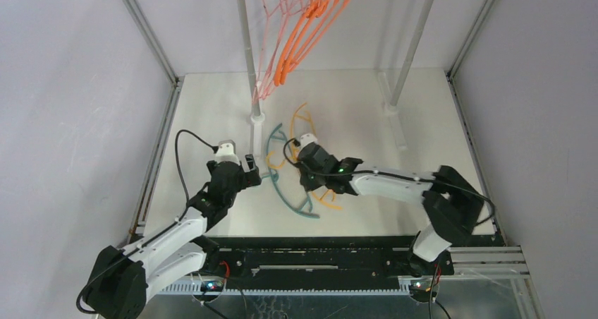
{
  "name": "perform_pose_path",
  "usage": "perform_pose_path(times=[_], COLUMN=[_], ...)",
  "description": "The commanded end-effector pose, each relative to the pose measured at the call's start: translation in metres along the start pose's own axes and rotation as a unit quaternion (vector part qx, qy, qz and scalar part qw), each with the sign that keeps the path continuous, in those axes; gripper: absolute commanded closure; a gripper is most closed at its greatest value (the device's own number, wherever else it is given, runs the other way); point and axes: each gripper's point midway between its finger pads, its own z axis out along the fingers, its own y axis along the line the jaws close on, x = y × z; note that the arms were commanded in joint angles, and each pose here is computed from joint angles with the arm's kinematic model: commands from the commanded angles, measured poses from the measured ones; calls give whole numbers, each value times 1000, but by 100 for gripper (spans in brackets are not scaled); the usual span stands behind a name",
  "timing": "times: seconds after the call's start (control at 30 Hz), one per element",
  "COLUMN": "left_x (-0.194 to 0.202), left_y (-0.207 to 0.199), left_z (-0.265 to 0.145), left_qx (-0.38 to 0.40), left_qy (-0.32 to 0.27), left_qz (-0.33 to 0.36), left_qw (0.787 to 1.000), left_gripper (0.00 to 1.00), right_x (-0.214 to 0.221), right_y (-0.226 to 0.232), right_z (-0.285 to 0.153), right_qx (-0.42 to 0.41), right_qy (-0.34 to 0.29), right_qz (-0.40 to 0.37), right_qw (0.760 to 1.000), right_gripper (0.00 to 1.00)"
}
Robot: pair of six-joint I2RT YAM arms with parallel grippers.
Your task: Organize the hangers
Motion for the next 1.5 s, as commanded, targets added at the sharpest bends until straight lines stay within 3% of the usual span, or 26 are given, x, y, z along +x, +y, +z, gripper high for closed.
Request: perform_pose_path(times=[0.0,0.13,0.3,0.57,0.7,1.0,1.47], left_x=[-28,-29,-26,-23,-23,-22,-22], left_y=[-2,-3,-6,-9,-9,-10,-11], left_z=[-4,-4,-2,0,1,1,1], left_qx=[0,3,7,11,12,13,15], left_qy=[-53,-54,-45,-36,-34,-29,-29], left_qz=[-28,-29,-26,-22,-20,-16,-15], left_qw=[998,998,999,999,999,999,999], left_gripper=[0,0,1,1,1,1,0], right_x=[-41,-46,-82,-181,-232,-327,-394], right_y=[-33,-71,-93,-104,-107,-117,-147], right_z=[-49,-82,-142,-251,-285,-323,-304], right_qx=[36,53,-6,-158,-193,-279,-321], right_qy=[-81,-111,-196,-370,-420,-483,-494], right_qz=[38,75,132,206,217,251,325], right_qw=[995,990,972,892,860,791,740], right_gripper=[100,100,100,100,100,100,100])
